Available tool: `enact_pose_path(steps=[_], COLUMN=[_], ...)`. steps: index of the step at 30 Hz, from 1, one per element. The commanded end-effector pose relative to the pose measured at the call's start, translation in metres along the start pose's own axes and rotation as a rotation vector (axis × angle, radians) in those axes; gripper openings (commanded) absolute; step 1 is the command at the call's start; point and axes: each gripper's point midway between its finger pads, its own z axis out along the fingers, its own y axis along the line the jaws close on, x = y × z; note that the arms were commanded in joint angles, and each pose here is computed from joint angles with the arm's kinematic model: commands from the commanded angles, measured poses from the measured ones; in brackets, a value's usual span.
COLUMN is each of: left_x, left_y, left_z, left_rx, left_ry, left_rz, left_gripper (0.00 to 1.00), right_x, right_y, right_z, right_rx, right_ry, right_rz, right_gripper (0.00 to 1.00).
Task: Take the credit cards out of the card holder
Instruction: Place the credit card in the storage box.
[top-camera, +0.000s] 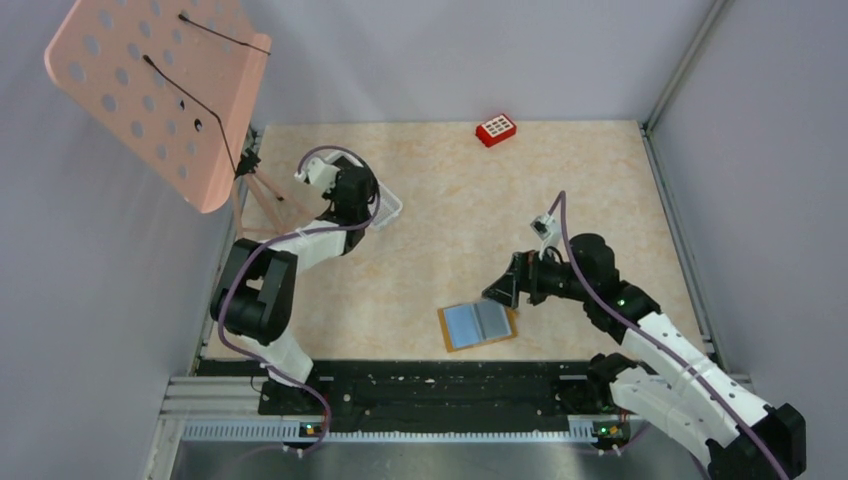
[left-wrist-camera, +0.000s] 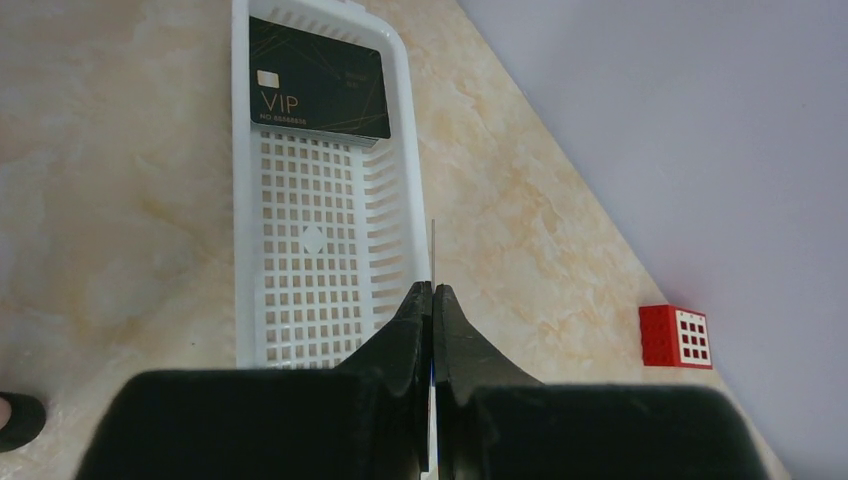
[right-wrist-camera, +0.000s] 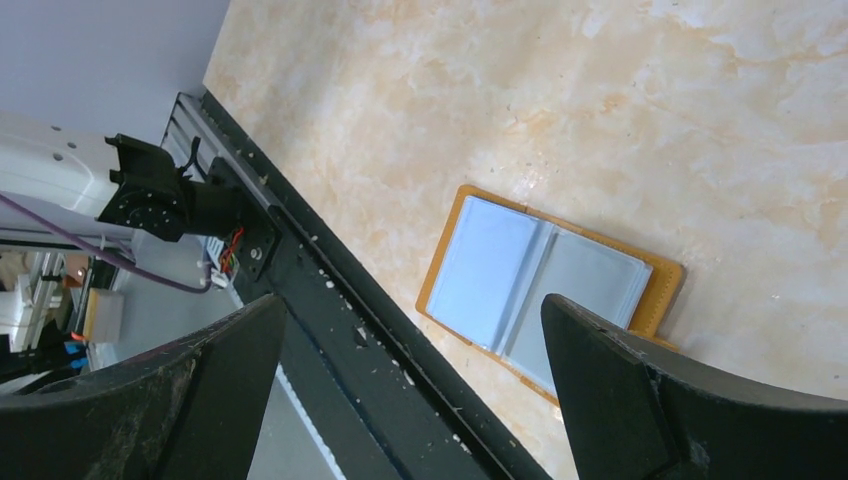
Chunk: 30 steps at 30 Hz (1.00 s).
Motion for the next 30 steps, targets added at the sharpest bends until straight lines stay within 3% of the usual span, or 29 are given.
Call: enact_pose_path(steps=[1,15,30], left_x=[-0.014,-0.033,-0.049], left_y=[-0.031,-0.026,-0.006], left_z=[0.019,0.067,0.089], left_rx=[0.088,0.054,-0.026], left_ry=[-0.025,-0.086,-0.116], left_rz=[-0.018,0.060,0.109], left_gripper=[0.00,0.00,0.00], right_x=[-0.016,-0.005,-0.008], right_y=[0.003,-0.018,-0.024], right_z=[0.006,0.024,0.032], right_rx=[-0.012,0.015,0.013], right_ry=[-0.039,0.010,0.024], right_rz=[-0.063,-0.042,-0.037], right_gripper=[0.99,0.99,0.99])
